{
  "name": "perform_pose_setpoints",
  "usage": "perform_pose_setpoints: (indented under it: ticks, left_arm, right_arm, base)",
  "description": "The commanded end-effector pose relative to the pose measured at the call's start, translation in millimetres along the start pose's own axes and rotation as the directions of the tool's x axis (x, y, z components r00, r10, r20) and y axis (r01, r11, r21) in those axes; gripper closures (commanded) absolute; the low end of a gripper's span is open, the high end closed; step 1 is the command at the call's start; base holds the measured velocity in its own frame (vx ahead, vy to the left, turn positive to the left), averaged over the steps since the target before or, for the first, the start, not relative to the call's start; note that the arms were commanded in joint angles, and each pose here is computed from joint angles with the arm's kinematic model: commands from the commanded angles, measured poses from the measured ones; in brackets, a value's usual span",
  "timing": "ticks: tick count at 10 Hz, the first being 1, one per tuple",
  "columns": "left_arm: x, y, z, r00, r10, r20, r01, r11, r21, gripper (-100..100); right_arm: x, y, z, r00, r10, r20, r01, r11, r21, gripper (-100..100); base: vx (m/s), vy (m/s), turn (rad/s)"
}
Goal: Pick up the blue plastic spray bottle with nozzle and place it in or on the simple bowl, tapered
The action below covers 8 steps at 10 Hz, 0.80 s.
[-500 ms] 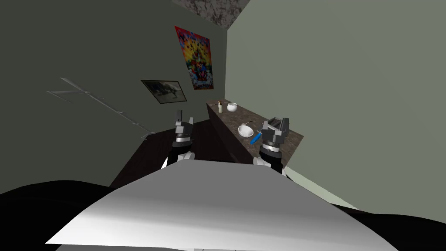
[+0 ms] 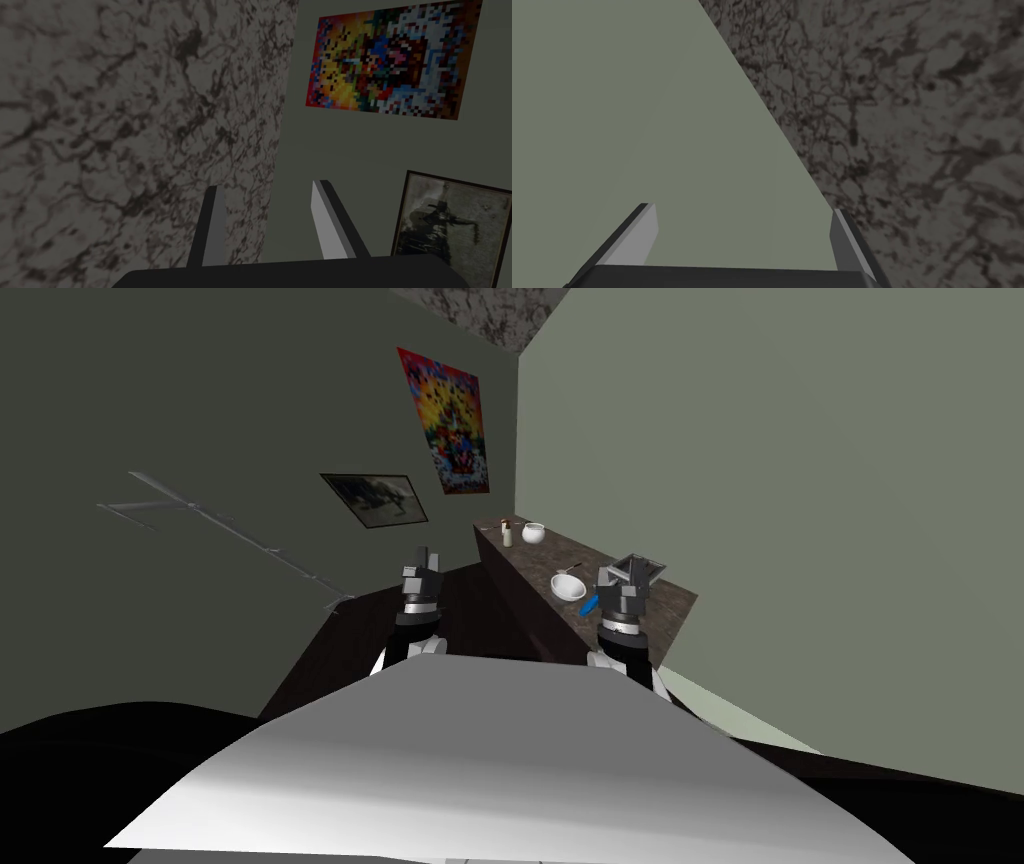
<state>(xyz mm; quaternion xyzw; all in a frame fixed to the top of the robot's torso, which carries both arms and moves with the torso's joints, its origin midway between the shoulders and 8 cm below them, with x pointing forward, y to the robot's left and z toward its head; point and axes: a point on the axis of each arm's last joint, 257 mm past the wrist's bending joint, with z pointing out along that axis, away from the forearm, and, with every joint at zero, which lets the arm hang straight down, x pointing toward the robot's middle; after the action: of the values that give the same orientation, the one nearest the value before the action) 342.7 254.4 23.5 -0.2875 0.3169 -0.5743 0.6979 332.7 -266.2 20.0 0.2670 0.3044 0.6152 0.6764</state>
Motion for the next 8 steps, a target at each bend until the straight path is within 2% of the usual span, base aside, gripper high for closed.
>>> perform_pose_setpoints:
  ticks: [1,4,5,8]
  left_arm:
    - [0.0,0,0.0,1.0,0.0,0.0,0.0,1.0,0.0,0]
    - [0.0,0,0.0,1.0,0.0,0.0,0.0,1.0,0.0,0]
    - [0.0,0,0.0,1.0,0.0,0.0,0.0,1.0,0.0,0]
    - [0.0,0,0.0,1.0,0.0,0.0,0.0,1.0,0.0,0]
  right_arm:
    - [2,-10,1.5,0.999,-0.019,-0.03,0.02,0.999,0.038,-100]
    - [2,-31,0.5,0.995,-0.066,-0.074,0.075,0.99,0.116,-100]
    - [2,-32,0.4,0.995,-0.067,-0.073,0.075,0.99,0.123,-100]
    - [-5,-60,-5.0,0.985,-0.137,-0.107,0.158,0.963,0.22,-100]
  base:
    - [-0.022,0.167,-0.063]
    - [-0.028,0.196,-0.085]
    - [-0.021,0.124,-0.039]
    - [0.001,0.151,-0.094]
